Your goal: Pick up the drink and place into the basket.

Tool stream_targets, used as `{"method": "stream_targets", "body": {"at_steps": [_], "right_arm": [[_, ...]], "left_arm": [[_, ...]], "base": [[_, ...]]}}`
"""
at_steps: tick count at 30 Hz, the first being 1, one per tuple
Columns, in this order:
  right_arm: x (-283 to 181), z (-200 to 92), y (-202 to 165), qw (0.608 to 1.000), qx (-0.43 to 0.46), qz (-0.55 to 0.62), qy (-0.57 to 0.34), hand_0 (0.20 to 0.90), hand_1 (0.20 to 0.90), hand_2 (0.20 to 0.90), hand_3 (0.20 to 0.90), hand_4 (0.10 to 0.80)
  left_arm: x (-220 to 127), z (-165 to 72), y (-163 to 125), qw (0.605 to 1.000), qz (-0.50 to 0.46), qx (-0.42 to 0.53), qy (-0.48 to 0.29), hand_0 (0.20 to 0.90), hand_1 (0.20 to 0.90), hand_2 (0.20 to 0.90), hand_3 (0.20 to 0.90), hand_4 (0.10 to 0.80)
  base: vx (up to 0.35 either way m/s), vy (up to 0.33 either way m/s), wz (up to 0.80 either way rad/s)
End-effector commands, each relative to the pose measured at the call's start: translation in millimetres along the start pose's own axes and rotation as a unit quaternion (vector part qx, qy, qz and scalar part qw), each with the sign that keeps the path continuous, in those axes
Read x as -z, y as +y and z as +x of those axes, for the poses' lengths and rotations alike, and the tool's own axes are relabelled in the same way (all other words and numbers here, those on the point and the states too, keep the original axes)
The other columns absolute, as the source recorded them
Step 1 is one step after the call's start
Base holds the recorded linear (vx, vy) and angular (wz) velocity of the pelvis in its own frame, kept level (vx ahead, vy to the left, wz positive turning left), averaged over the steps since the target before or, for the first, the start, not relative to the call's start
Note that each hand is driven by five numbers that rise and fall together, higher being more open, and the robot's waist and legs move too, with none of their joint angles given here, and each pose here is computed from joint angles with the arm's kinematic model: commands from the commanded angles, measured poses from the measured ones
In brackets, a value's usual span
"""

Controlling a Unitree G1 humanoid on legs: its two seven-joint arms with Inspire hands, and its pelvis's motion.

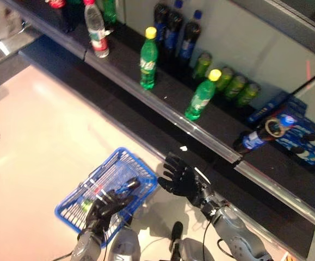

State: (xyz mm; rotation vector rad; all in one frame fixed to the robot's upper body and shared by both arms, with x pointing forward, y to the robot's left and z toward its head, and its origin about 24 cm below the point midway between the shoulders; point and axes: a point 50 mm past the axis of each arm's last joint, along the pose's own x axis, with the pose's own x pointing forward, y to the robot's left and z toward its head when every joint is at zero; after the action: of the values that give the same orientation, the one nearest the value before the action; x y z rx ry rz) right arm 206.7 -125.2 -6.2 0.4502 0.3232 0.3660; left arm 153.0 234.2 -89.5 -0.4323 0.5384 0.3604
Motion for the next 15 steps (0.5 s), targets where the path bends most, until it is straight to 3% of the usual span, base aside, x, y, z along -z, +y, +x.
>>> {"method": "stream_targets", "body": {"at_steps": [1, 5, 8, 12, 15], "right_arm": [[12.0, -21.4, -19.3, 0.999, 0.040, -0.004, -0.002, 0.900, 0.900, 0.900, 0.900, 0.800], [40.5, -35.0, -47.1, 0.988, 0.135, -0.055, 0.061, 0.900, 0.900, 0.900, 0.900, 0.800], [63.7, -43.7, -62.4, 0.971, 0.215, -0.028, 0.103, 0.900, 0.900, 0.900, 0.900, 0.800], [95.1, -59.5, -76.5, 0.943, 0.289, 0.004, 0.166, 0.900, 0.900, 0.900, 0.900, 0.800], [118.7, -76.8, -88.3, 0.920, 0.314, 0.003, 0.233, 0.900, 0.900, 0.900, 0.900, 0.800]], "left_arm": [[-51.3, -2.9, -23.0, 0.980, -0.008, 0.069, -0.185, 0.300, 0.300, 0.300, 0.200, 0.100], [-38.7, 1.6, -7.1, 0.988, -0.010, 0.022, -0.154, 0.300, 0.300, 0.300, 0.200, 0.100], [-26.9, 8.4, -4.9, 0.992, -0.002, 0.001, -0.126, 0.300, 0.300, 0.300, 0.200, 0.100], [-16.4, 13.0, -4.8, 0.994, -0.005, -0.020, -0.105, 0.300, 0.300, 0.300, 0.200, 0.100], [-5.9, 8.0, 9.4, 0.992, -0.058, -0.056, -0.100, 0.300, 0.300, 0.300, 0.200, 0.100]], "base": [[0.000, 0.089, -0.16], [0.022, 0.073, -0.11], [0.056, 0.027, 0.11], [0.091, -0.038, 0.91], [-0.008, -0.050, 0.66]]}}
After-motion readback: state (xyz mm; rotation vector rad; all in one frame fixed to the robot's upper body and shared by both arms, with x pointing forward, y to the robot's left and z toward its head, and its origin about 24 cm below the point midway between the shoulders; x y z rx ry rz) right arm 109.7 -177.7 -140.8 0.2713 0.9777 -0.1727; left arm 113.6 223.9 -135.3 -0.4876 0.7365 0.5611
